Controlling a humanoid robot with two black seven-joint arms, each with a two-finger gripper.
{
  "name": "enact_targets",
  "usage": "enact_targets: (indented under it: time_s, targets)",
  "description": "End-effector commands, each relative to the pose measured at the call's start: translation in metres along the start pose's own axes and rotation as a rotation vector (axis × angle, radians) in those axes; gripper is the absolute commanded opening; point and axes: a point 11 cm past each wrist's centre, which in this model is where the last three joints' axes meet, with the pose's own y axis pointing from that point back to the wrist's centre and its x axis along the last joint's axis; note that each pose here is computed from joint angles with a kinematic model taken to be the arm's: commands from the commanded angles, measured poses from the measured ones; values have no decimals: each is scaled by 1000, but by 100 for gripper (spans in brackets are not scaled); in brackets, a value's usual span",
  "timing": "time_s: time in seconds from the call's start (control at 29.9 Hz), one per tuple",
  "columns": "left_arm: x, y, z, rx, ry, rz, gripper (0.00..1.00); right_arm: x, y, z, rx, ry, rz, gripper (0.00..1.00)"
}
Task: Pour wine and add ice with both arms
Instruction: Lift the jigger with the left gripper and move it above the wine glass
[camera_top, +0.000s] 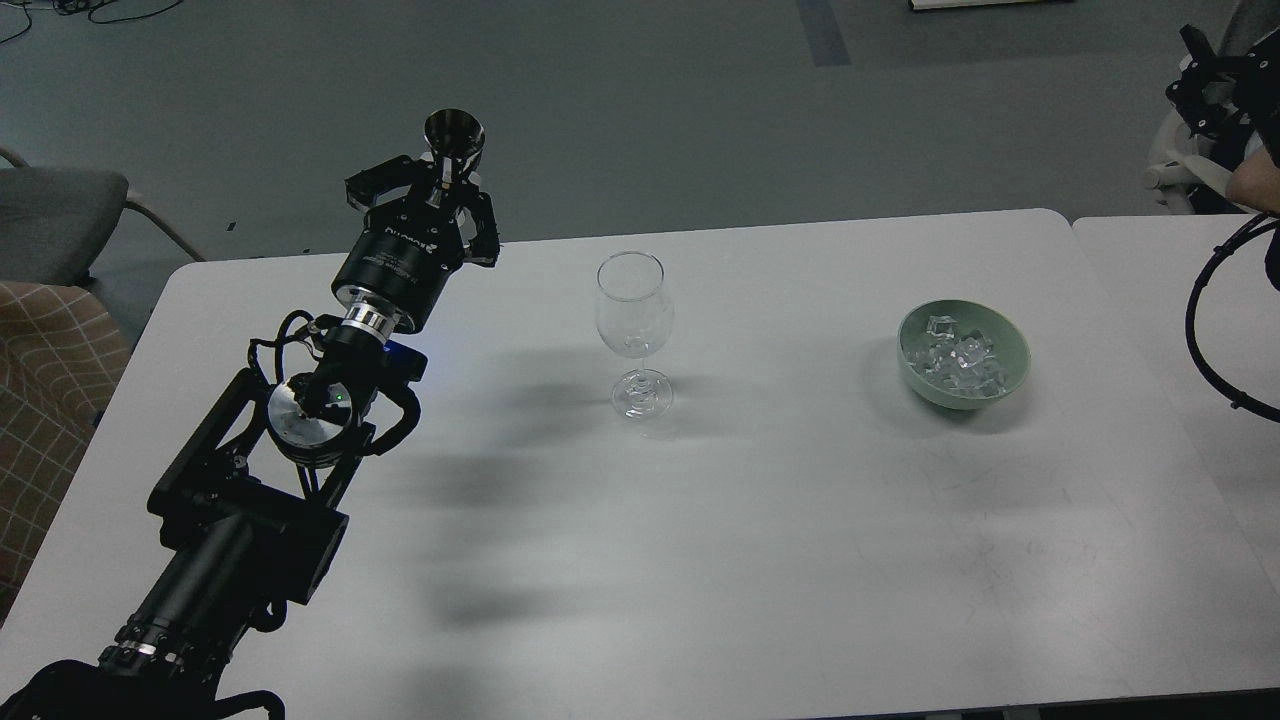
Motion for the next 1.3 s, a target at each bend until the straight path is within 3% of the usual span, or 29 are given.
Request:
enact_targets:
  time_s: [0.0,0.17,1.27]
  targets:
    - [-4,-3,-28,59,3,-10,0,-3,-1,2,-2,-4,-7,100]
    - [-11,-7,-53,93,12,-26,0,-3,-1,2,-1,-5,-2,100]
    - [-10,-9,-48,124,-131,-23,0,-2,-1,-2,5,-3,-4,100]
